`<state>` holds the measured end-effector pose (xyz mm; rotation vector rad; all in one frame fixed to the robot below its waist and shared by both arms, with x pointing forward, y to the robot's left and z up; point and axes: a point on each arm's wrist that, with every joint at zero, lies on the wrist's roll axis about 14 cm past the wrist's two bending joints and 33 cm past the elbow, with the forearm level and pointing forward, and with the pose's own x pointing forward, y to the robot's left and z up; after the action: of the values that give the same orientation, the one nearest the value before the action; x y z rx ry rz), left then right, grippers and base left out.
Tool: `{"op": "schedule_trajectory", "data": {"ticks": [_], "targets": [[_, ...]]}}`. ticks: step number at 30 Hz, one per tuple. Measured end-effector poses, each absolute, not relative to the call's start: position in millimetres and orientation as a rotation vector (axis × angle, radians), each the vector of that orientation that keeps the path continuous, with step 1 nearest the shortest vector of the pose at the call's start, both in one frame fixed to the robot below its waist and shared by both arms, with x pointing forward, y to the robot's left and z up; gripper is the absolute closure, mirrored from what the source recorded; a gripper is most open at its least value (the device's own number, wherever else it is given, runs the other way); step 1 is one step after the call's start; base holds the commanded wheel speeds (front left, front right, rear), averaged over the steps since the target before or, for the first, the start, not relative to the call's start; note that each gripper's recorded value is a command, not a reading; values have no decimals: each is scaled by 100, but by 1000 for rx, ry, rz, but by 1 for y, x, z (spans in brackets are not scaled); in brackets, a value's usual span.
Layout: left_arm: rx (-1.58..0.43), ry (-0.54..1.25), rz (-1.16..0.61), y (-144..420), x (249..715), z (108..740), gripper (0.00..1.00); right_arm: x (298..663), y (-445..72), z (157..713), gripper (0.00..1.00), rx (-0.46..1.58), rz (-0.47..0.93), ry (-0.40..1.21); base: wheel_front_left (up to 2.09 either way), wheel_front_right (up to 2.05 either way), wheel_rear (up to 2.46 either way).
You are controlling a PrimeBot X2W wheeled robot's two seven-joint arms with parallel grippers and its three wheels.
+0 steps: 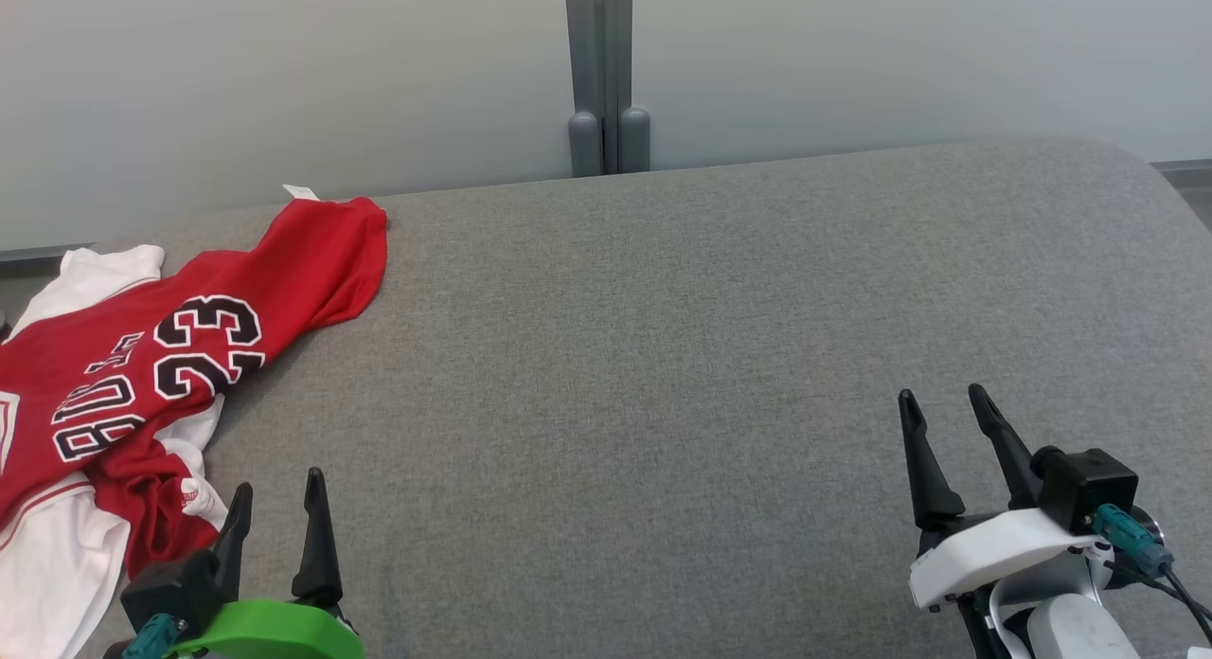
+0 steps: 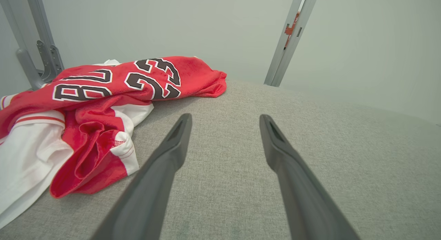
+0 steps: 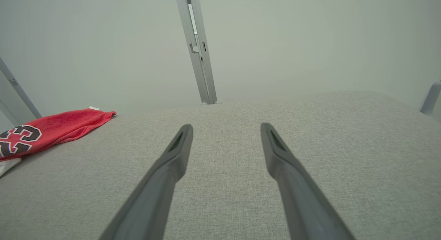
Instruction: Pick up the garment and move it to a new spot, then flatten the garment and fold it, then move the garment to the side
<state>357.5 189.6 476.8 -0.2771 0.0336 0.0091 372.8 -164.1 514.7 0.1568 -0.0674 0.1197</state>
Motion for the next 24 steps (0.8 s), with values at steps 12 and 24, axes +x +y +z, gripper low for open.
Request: {"op": "schedule_trajectory", "data": {"ticks": [12,24], "targets": [[-189,46,-8,188,354,470,0,370,-162,510,0,100,127,-66,0,0,0],[-149,54,-29,184,351,465,0,365,-165,501,0,72,115,-53,0,0,0]]}}
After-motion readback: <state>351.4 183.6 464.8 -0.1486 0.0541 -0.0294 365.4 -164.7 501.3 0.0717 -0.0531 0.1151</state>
